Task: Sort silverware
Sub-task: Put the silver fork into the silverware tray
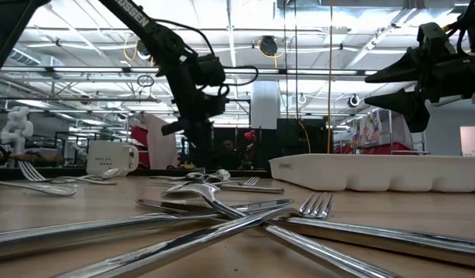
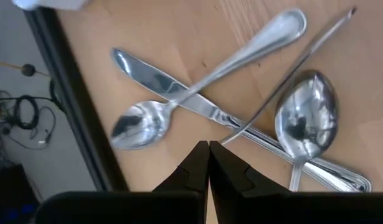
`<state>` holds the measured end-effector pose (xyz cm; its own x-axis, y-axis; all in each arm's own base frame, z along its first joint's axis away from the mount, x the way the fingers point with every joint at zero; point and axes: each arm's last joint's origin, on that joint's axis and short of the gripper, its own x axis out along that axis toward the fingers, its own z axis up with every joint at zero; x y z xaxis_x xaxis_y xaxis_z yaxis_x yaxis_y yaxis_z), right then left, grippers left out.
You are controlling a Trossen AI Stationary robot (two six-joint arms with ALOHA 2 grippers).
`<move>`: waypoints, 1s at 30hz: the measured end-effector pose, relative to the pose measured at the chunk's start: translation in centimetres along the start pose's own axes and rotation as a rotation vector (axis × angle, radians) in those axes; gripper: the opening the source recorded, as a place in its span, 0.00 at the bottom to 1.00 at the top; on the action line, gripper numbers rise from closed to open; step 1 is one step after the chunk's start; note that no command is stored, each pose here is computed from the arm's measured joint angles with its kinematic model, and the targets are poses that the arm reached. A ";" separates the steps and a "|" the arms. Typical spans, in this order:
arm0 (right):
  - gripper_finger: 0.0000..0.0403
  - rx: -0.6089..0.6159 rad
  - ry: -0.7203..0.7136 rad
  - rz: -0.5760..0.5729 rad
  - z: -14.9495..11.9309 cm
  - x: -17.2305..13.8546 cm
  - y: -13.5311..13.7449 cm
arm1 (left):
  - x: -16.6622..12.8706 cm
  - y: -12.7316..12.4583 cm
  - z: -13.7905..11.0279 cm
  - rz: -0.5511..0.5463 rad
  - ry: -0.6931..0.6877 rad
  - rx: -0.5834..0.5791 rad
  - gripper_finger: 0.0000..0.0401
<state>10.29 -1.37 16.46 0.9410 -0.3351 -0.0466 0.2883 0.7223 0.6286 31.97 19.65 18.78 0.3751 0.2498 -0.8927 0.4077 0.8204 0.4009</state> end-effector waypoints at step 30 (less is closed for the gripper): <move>0.51 -0.007 0.001 0.001 0.0 0.0 0.0 | -0.5 -0.7 3.2 0.140 0.124 -0.008 0.06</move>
<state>10.29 -1.37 16.46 0.9414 -0.3338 -0.0472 0.2890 0.7268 0.6231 34.21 17.31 19.60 0.3222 0.4228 -0.8470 0.3516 0.7773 0.5217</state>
